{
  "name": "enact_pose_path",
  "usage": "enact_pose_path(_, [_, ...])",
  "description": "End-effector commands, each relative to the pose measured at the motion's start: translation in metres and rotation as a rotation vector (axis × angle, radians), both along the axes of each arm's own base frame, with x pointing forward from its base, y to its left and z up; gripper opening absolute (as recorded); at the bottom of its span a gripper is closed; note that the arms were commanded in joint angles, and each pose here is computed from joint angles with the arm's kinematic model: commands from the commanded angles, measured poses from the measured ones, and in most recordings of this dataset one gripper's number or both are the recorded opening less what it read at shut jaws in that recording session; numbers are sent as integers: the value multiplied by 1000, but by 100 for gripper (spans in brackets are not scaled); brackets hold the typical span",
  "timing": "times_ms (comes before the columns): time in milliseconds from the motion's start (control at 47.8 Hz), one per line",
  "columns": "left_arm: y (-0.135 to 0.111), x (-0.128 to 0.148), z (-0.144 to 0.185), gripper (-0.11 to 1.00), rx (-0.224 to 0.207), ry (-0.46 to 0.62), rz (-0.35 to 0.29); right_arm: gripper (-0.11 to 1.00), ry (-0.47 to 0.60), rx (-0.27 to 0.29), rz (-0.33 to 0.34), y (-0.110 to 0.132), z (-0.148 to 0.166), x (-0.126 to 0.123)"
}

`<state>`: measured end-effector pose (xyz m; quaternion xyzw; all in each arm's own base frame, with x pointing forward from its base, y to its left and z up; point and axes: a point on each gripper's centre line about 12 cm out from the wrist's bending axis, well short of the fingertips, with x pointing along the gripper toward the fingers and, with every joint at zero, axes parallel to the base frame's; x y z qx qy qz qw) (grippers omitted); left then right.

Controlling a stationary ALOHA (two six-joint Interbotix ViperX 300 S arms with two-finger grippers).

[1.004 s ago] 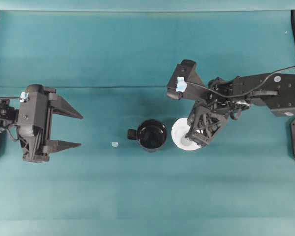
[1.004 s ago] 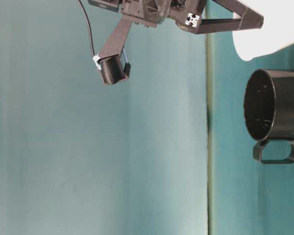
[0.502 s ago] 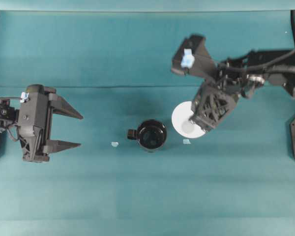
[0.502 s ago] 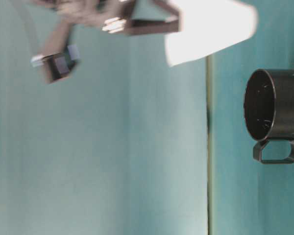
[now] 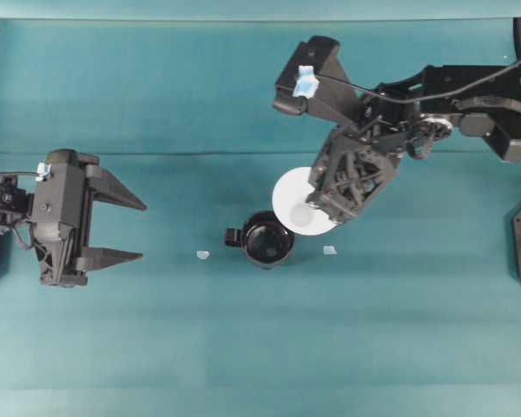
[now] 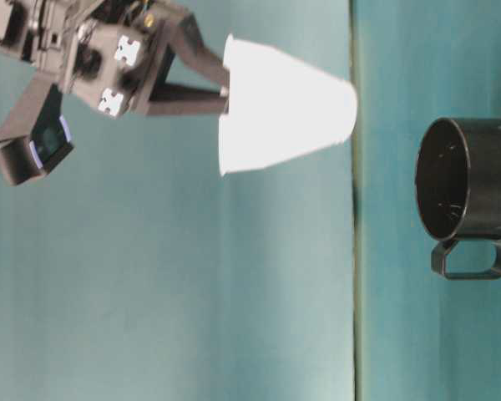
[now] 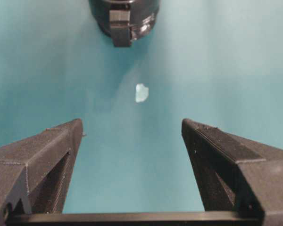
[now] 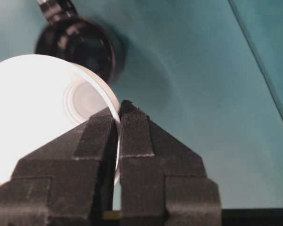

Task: Put the paper cup into the moved cup holder.
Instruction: 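Lift the paper cup and carry it left over the cup holder, then lower the paper cup into the cup holder and release it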

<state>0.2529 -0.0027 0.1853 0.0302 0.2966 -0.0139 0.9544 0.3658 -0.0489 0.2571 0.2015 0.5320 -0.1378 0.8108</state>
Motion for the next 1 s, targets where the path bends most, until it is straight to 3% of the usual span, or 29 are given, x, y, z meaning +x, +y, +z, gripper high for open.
enact_pose_path(0, [0,4,6,85,4,-22,-4,-9,-52,-3,5,2,12,9])
enact_pose_path(251, [0,4,6,85,2,-20,-3,-9,-34,4,15,7,-11,28])
enact_pose_path(502, [0,3,6,85,-28,-20,19,-9,-2,5,31,12,-44,43])
enact_pose_path(983, [0,3,6,85,-28,-18,17,-9,-5,3,40,16,-59,46])
